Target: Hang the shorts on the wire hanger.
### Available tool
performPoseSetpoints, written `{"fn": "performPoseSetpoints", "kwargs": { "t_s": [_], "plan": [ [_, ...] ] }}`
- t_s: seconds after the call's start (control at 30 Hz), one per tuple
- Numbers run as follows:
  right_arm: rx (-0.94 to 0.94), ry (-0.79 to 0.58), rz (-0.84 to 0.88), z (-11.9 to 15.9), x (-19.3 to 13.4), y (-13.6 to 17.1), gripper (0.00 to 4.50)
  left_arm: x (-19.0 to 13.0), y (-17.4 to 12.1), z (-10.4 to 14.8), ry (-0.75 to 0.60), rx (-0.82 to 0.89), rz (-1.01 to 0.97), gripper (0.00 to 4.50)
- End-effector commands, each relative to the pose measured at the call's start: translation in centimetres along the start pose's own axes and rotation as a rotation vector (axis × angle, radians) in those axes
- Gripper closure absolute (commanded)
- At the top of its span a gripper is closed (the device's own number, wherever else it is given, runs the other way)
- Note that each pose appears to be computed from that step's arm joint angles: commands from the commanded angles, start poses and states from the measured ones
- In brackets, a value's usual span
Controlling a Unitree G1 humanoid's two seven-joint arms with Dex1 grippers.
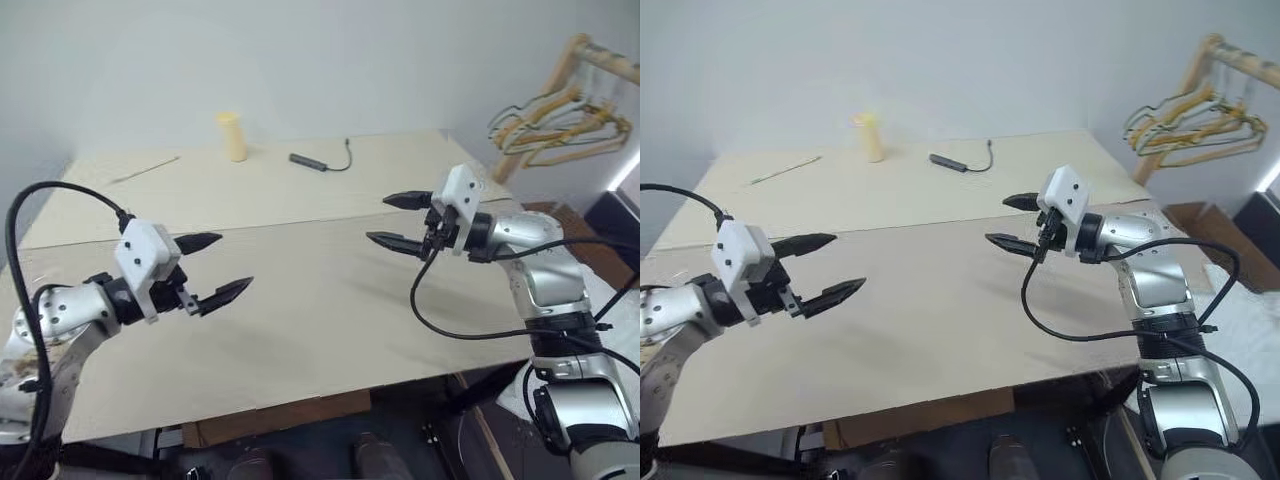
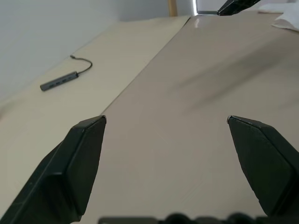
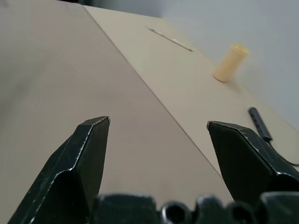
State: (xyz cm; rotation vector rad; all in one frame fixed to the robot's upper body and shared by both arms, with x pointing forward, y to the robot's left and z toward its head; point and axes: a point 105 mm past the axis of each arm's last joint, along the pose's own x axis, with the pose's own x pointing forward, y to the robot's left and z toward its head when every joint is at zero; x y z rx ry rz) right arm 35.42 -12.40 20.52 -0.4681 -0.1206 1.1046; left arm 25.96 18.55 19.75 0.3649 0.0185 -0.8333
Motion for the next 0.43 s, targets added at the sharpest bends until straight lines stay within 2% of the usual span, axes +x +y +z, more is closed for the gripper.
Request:
{"fn": "performPoseSetpoints", "kwargs": {
  "t_s": [0.03, 0.43],
  "plan": [
    [-0.074, -0.003, 0.007, 0.96, -0.73, -0.42, 0.6, -0.21, -0.15, 0.95, -0.018, 0.021, -0.005, 0.0],
    [-0.097, 0.014, 0.029, 0.68, -1.33, 0.43, 0.6, -0.29, -0.59, 0.23, -0.009, -0.004, -0.029, 0.0]
  ]
}}
